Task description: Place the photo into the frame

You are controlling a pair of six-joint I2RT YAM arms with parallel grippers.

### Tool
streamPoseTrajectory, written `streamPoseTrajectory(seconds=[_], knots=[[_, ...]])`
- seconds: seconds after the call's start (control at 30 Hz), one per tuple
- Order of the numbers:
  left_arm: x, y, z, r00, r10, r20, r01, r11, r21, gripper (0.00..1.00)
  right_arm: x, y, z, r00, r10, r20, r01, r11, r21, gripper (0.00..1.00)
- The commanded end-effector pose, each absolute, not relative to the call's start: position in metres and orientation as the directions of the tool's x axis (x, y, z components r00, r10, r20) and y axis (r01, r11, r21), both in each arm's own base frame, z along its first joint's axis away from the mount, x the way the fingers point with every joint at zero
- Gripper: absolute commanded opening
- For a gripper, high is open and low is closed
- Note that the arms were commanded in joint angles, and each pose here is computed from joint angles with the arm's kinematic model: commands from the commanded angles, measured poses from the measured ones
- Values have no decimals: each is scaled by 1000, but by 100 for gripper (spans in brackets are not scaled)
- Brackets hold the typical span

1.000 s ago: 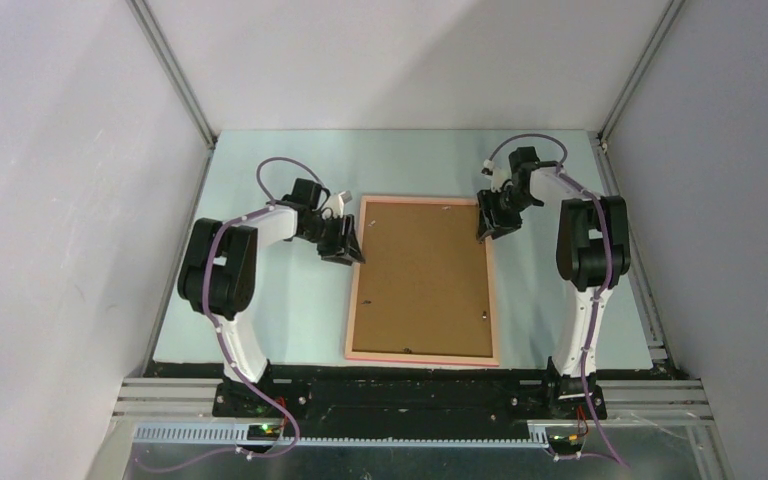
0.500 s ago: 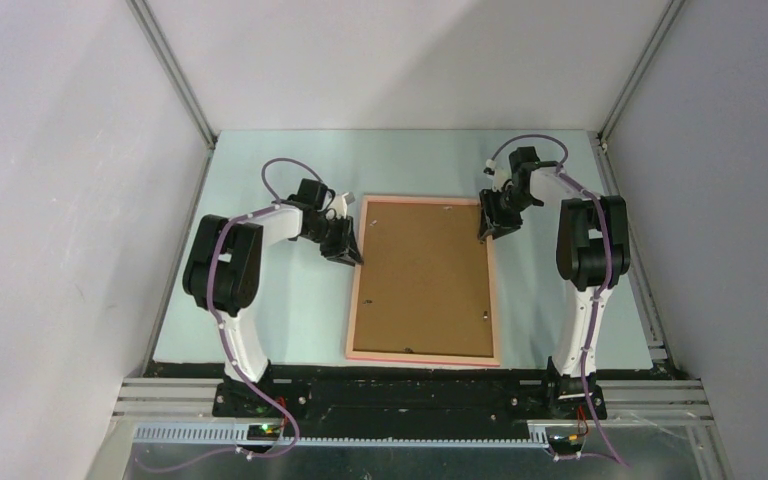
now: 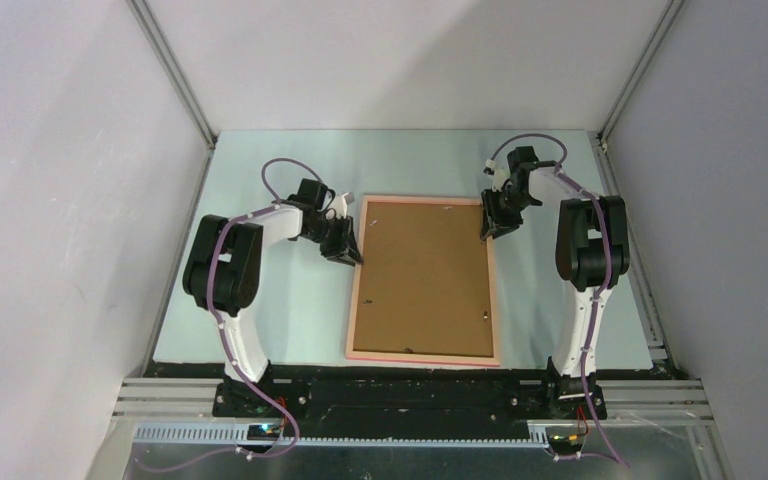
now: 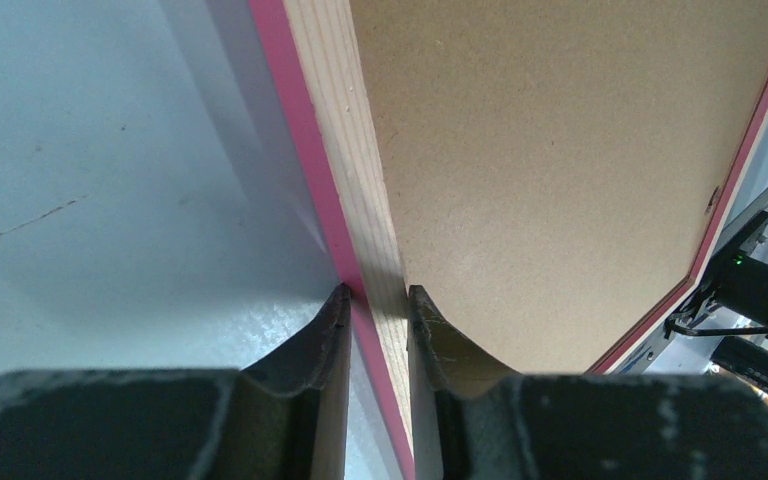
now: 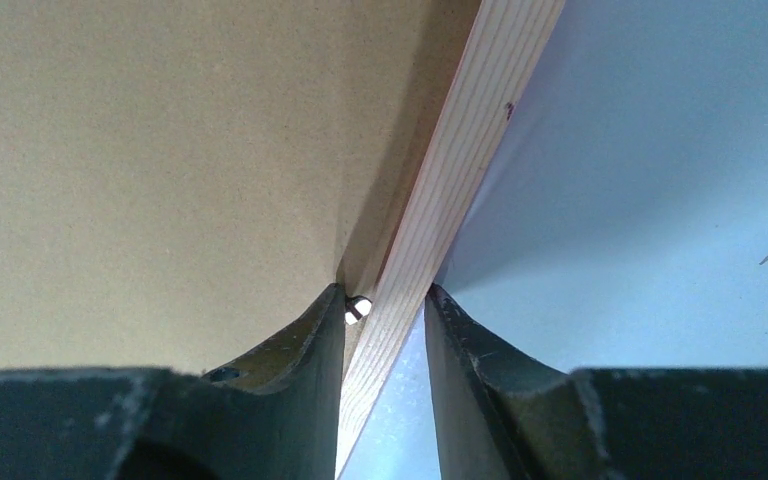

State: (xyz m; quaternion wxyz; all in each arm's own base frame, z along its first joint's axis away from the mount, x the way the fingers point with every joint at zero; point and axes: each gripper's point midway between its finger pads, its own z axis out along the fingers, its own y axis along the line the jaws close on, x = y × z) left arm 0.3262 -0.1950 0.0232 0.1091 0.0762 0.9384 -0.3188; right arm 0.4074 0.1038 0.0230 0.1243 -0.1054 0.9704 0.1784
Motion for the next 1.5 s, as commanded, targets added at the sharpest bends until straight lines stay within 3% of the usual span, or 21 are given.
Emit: streamPoseTrajectory(seconds=[0.0, 0.27, 0.97, 1.27, 1.47], knots=[[333, -203, 22, -951, 93, -295, 254, 780, -572, 7, 410, 105, 16, -931, -230, -285, -310, 909, 278, 31], [334, -203, 23, -950, 93, -299, 256, 778, -573, 2, 404, 102, 19, -862, -420, -283, -487, 841, 235, 29], [335, -204, 27, -944, 95, -316, 270, 775, -572, 0, 381, 91, -1, -689, -718, -100, -724, 682, 99, 26], [336, -203, 29, -942, 94, -322, 272, 775, -570, 0, 375, 89, -3, -603, -796, -60, -797, 596, 95, 34], [336, -202, 29, -941, 95, -324, 274, 776, -568, 0, 394, 94, 6, -733, -664, -151, -681, 716, 154, 42]])
